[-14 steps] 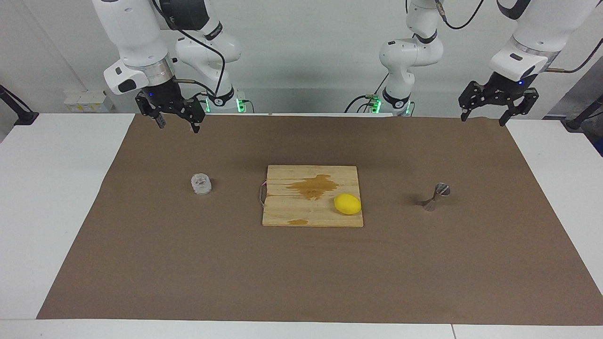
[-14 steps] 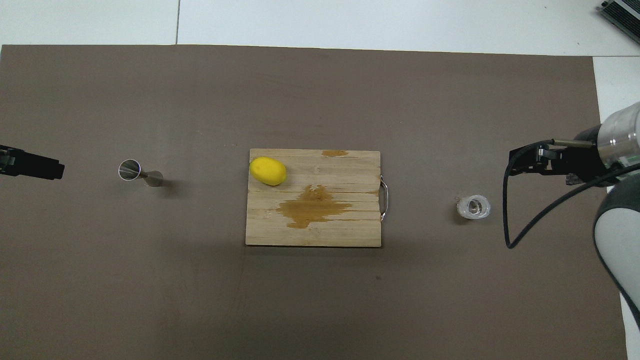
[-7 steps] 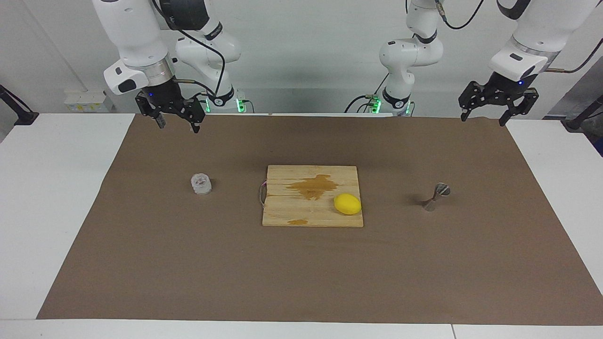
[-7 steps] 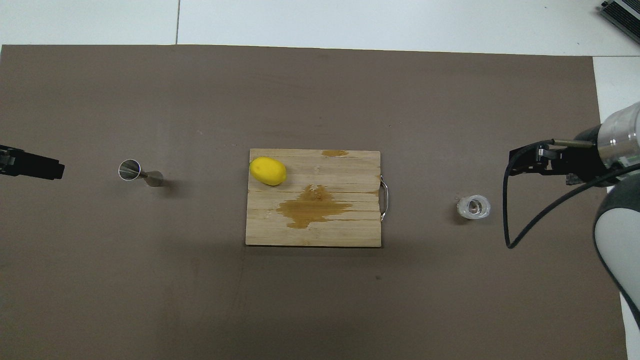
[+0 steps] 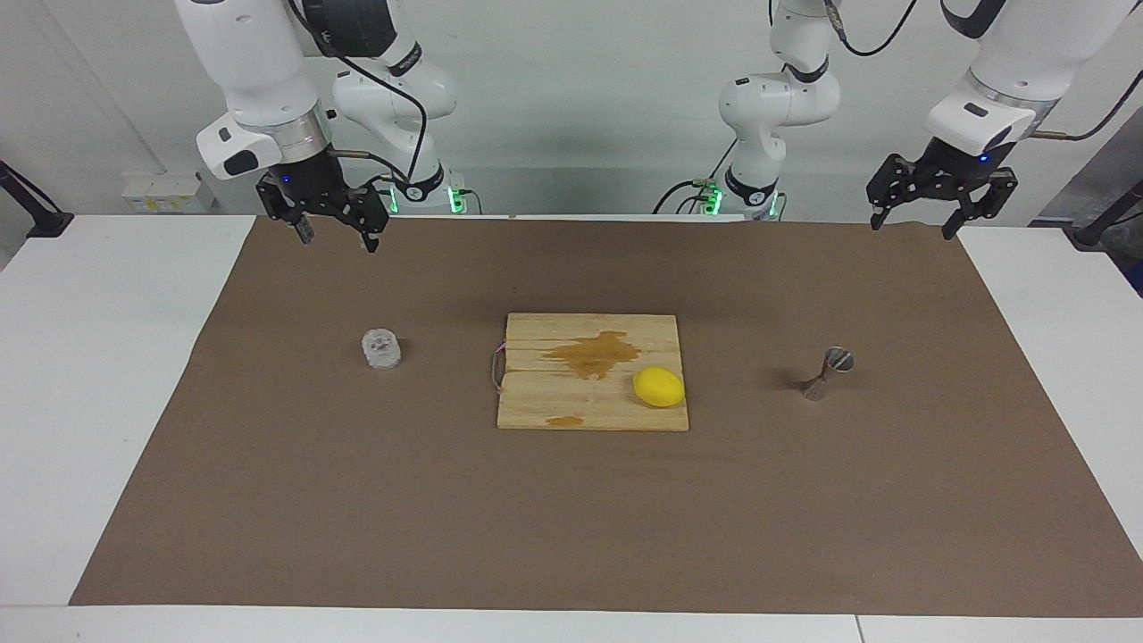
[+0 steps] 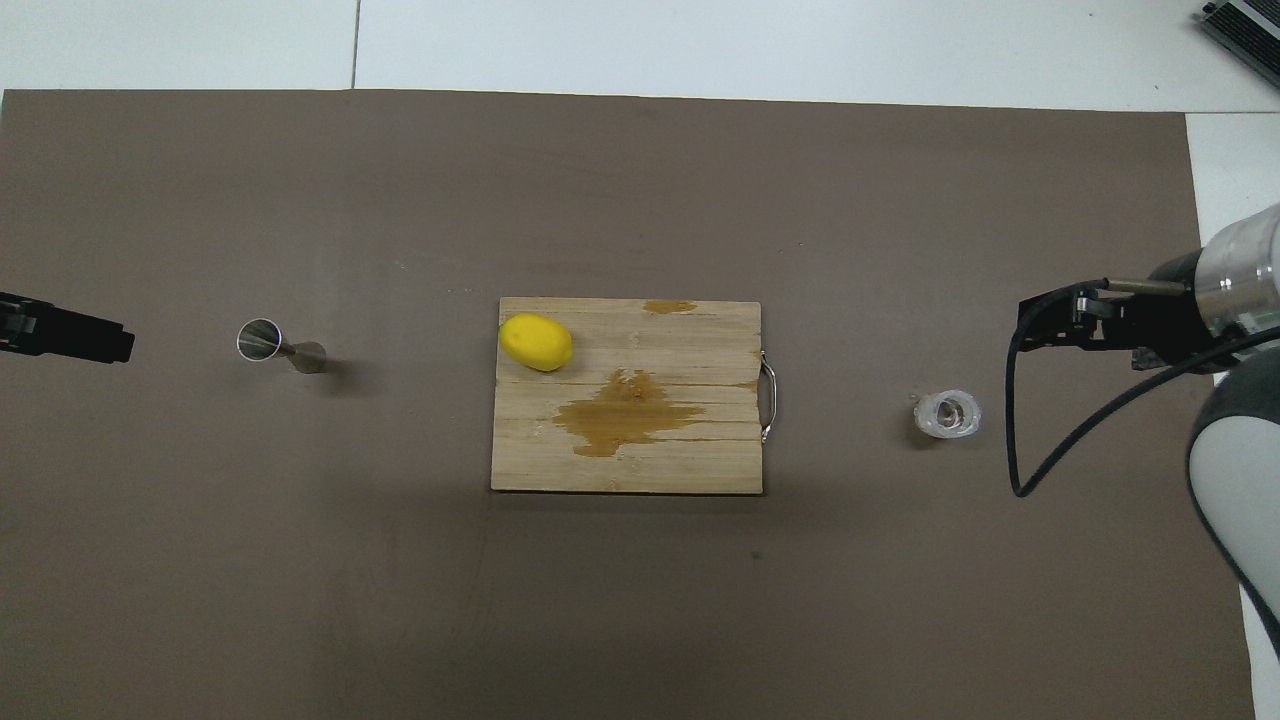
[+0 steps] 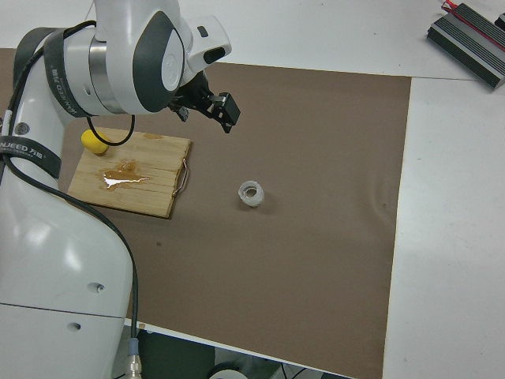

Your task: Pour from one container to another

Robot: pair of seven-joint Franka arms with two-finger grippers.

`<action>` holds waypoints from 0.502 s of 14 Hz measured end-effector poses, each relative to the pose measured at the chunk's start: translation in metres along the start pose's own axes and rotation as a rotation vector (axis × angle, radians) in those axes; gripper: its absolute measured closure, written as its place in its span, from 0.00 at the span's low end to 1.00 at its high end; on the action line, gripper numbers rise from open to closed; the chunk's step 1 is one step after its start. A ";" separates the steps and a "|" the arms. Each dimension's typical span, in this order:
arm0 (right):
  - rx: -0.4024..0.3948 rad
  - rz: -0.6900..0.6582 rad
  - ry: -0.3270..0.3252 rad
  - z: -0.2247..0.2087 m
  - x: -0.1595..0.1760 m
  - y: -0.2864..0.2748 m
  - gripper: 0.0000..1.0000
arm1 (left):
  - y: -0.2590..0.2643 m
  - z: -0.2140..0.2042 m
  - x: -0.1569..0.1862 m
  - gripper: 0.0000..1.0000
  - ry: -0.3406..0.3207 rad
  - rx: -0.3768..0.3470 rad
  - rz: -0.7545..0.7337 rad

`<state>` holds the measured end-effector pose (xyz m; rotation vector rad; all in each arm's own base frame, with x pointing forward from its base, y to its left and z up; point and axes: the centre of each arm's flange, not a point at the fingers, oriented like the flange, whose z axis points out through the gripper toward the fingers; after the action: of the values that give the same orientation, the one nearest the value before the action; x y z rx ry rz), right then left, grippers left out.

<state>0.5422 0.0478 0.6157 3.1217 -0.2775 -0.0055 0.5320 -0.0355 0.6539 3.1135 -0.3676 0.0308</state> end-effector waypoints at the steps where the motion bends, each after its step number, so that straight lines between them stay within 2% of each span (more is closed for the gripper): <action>1: 0.000 0.000 0.000 0.000 0.000 0.000 0.00 | 0.000 0.002 0.001 0.00 -0.004 -0.002 -0.027; 4: 0.000 0.000 0.000 0.000 0.000 0.000 0.00 | 0.000 0.019 0.010 0.00 -0.033 -0.030 -0.129; 7: 0.000 0.000 0.000 0.000 0.000 0.000 0.00 | -0.003 0.055 0.028 0.00 -0.097 -0.074 -0.258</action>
<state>0.5422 0.0478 0.6157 3.1217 -0.2775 -0.0055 0.5606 -0.0397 0.5991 3.0676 0.0336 -0.1325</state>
